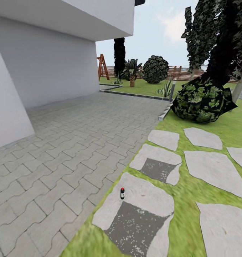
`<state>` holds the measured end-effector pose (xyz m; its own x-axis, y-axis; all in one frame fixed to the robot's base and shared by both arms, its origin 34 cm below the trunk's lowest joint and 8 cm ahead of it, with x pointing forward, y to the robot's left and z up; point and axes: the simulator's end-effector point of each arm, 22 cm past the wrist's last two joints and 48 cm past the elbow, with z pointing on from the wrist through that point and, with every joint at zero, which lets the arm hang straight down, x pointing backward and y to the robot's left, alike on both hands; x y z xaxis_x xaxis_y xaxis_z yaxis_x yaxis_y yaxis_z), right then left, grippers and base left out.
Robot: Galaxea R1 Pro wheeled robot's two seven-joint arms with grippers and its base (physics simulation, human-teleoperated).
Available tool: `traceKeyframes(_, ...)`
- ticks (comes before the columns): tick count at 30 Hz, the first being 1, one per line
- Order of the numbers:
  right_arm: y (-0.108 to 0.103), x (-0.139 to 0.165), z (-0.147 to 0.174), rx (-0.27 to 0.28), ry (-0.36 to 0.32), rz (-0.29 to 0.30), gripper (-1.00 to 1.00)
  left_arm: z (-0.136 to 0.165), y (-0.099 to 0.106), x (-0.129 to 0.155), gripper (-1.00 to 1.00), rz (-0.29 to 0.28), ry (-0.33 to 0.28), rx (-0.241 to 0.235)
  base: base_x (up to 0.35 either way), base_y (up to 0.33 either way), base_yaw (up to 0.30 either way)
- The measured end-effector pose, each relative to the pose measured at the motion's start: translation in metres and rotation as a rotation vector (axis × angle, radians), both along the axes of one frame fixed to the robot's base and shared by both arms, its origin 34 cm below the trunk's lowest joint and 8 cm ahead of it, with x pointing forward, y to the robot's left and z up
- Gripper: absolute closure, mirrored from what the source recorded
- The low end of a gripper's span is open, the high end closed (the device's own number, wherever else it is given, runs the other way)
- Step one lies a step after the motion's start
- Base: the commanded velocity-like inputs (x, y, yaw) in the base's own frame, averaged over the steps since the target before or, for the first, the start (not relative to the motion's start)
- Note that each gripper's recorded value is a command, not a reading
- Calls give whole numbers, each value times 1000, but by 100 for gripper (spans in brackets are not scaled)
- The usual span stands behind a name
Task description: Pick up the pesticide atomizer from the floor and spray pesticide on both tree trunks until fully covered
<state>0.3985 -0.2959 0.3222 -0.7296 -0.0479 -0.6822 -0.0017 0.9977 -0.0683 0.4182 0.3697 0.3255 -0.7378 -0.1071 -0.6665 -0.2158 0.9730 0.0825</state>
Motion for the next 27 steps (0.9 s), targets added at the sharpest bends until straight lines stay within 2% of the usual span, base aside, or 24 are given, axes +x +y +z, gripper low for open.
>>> traceKeyframes(4, 0, 0, 0, 0, 0, 0, -100, 0, 0, 0, -100, 0, 0, 0, 49, 34, -263)
traceKeyframes(14, 0, 0, 0, 0, 0, 0, -100, 0, 0, 0, -100, 0, 0, 0, 195, 171, -263)
traceKeyframes(27, 1, 0, 0, 0, 0, 2, -100, 0, 0, 0, -100, 0, 0, 0, 17, 14, -262)
